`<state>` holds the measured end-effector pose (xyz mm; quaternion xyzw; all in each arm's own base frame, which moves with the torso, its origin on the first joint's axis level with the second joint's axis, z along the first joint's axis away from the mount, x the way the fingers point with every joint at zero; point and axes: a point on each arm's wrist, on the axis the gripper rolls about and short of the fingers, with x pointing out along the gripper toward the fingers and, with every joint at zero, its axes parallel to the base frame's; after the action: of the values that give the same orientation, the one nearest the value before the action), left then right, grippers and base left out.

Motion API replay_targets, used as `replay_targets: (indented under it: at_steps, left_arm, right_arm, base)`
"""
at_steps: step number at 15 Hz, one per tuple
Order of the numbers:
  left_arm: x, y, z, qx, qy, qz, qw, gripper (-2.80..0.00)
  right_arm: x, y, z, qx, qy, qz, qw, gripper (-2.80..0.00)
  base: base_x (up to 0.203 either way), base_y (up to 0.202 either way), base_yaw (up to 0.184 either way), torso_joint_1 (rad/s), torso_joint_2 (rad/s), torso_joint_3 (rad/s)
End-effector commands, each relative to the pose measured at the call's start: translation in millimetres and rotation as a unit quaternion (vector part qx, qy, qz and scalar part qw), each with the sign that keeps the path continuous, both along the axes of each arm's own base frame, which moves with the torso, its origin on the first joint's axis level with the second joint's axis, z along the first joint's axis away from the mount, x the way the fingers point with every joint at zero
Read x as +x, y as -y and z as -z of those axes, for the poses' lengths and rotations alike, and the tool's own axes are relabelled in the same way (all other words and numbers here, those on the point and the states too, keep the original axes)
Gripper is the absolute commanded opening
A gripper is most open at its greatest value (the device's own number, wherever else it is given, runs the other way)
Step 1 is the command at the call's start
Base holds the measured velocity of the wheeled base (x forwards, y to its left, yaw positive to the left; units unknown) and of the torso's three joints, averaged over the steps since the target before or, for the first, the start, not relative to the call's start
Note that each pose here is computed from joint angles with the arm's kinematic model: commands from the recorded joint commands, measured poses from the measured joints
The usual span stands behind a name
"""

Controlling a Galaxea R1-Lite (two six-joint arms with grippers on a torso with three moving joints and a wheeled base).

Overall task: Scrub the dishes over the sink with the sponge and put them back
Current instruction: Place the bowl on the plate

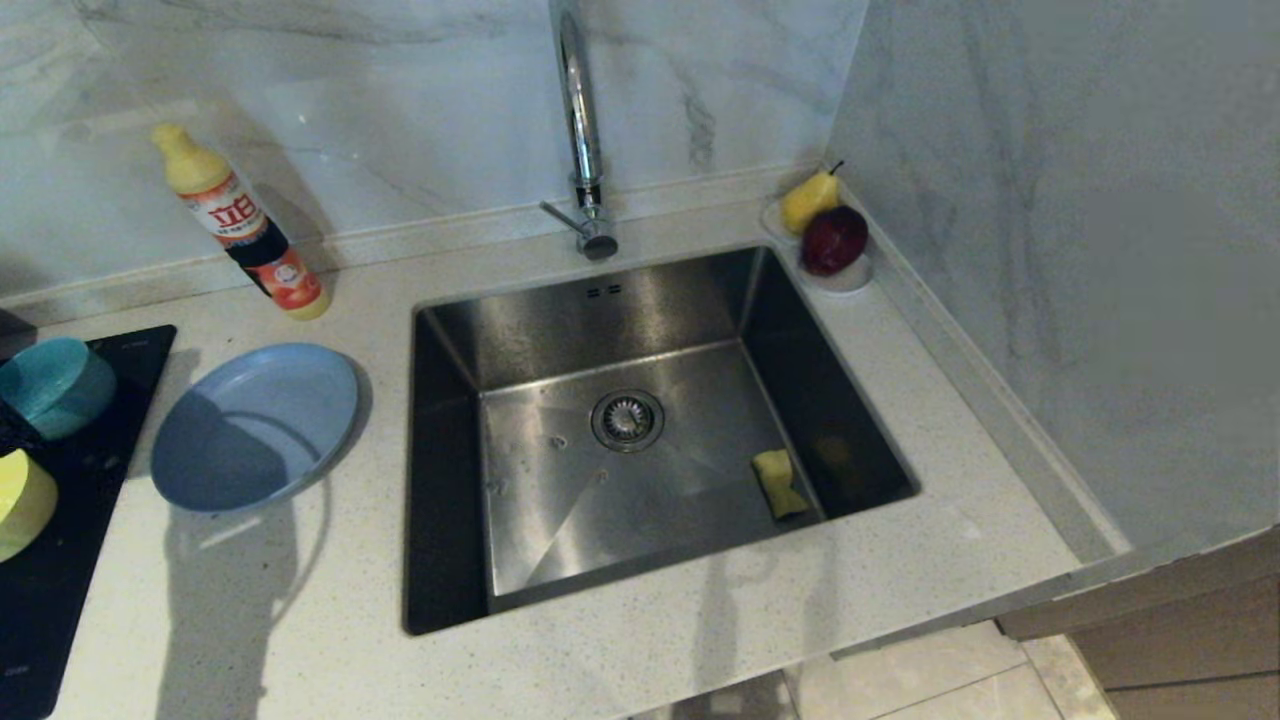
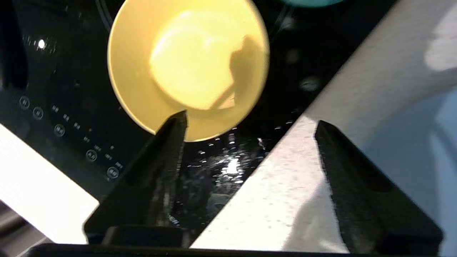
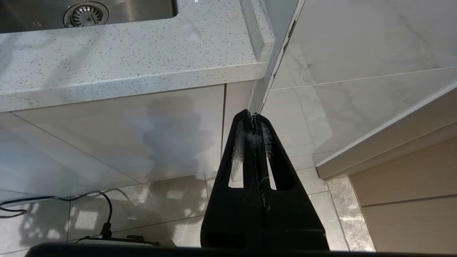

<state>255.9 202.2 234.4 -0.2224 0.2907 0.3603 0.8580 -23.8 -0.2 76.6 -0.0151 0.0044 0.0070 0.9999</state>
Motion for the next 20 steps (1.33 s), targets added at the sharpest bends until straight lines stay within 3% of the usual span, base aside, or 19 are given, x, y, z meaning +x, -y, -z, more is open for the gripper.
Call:
replay_targets:
  at_steps: [1,6,20]
  left_arm:
    - [-1,-10,12,-0.012,-0.015,-0.013,0.9997,0.00]
    - [-2,-22,40,-0.052,-0.043,-0.014,0.9976,0.00]
    - [15,-36,64,-0.094,-0.049,0.007,0.9944,0.00]
  right_arm:
    - [0,0,0,0.000,0.001,-0.001,1.000,-2.80]
    - [0,0,0,0.000,0.001,0.000,1.000,-2.80]
    - [0,0,0,0.000,0.001,-0.001,1.000,-2.80]
  base:
    - [0.000,0.000,0.000,0.000,0.00,0.000]
    - [0.000,0.000,0.000,0.000,0.00,0.000]
    - [0.000,0.000,0.000,0.000,0.00,0.000]
